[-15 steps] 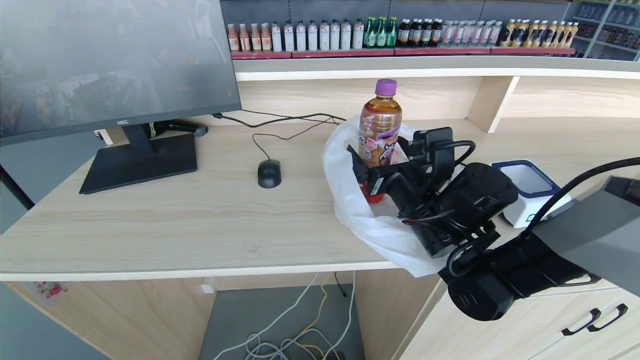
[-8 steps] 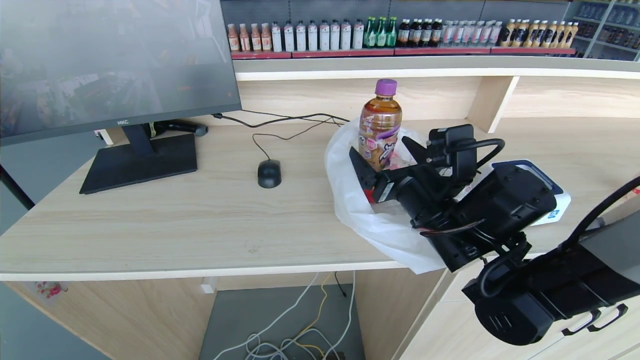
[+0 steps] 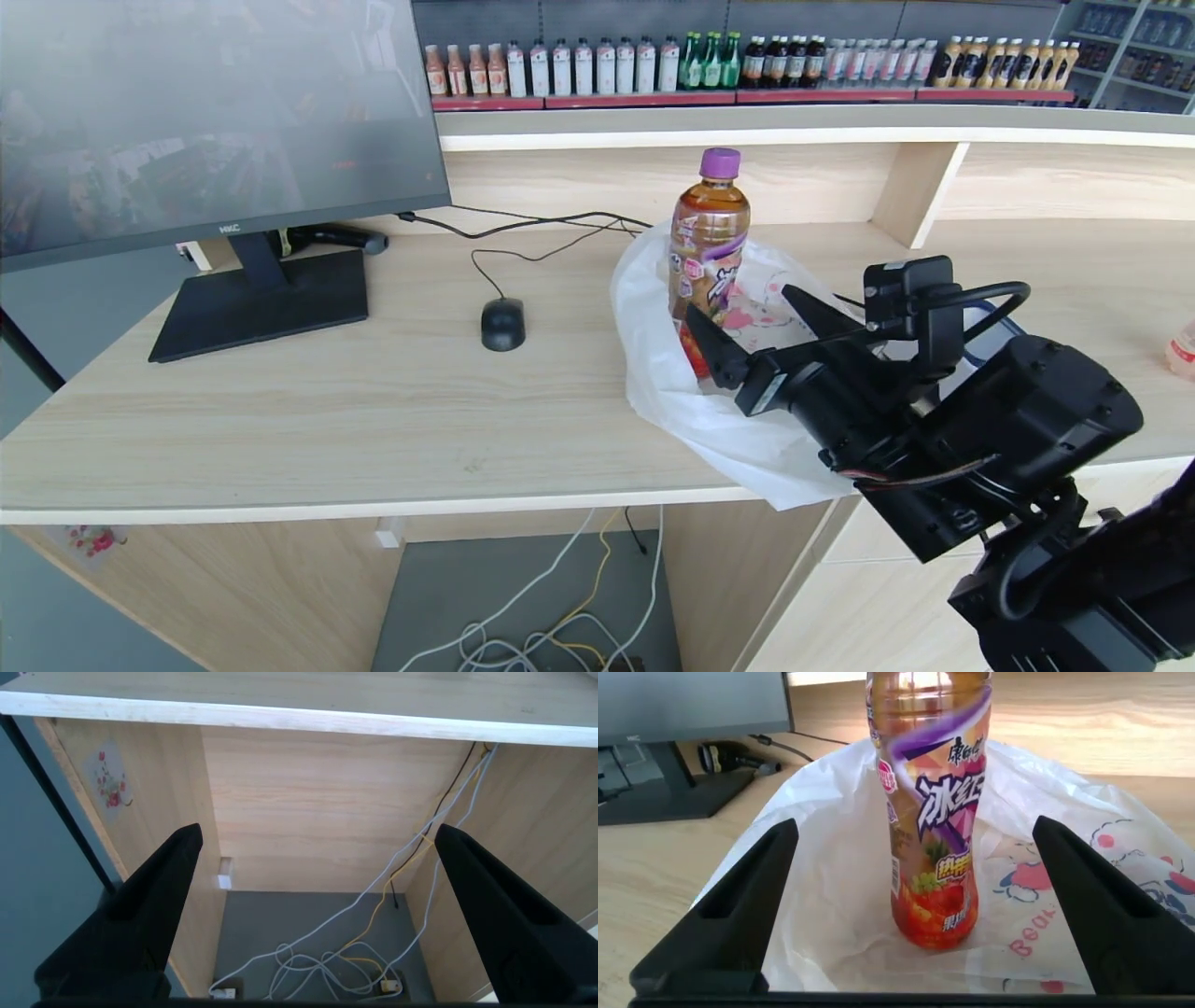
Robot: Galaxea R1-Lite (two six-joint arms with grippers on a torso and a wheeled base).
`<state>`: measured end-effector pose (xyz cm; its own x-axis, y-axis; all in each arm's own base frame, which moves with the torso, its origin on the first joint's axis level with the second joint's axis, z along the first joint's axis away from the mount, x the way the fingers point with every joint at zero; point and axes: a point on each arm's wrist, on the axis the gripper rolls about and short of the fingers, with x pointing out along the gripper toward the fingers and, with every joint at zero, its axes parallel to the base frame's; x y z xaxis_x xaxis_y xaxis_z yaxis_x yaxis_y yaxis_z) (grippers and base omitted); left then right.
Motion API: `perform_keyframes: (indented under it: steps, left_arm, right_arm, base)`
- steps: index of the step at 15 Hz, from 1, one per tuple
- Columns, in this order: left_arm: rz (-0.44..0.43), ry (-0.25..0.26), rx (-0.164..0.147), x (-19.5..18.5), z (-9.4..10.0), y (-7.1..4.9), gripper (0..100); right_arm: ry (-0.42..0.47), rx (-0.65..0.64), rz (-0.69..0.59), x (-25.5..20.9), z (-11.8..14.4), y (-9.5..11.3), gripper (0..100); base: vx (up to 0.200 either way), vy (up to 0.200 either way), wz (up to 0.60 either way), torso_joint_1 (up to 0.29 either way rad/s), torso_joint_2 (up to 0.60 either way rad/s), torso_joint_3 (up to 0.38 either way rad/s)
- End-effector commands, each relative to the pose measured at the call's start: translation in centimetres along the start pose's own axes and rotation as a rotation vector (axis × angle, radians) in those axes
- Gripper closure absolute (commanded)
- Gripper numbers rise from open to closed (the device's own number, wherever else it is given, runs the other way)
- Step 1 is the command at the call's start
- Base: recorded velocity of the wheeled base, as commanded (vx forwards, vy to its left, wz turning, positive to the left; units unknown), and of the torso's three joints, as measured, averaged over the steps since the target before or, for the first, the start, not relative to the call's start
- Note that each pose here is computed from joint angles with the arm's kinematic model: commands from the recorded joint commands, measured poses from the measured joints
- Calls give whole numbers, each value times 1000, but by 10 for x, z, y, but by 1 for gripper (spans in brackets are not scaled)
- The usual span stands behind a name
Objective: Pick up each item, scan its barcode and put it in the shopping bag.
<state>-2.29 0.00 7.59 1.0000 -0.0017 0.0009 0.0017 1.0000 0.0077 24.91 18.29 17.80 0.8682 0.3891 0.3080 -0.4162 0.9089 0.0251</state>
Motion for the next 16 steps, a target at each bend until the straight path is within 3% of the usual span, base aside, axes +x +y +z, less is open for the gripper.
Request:
perform_keyframes:
  steps: [1,3,16]
  left_arm:
    - [0,-1,0,0,0,0,0]
    - [0,1,0,0,0,0,0]
    - [0,1,-2,0,0,0,0]
  right_arm:
    - [-24,4,-2,-3,9,-1,0]
    - [-36,5,-6,1,10,-2,0]
    - [-54,1,-20,5,13,-5,0]
  base:
    - [0,0,0,0,0,0]
    - [0,0,0,0,0,0]
    - [0,-200,0,3,1,3]
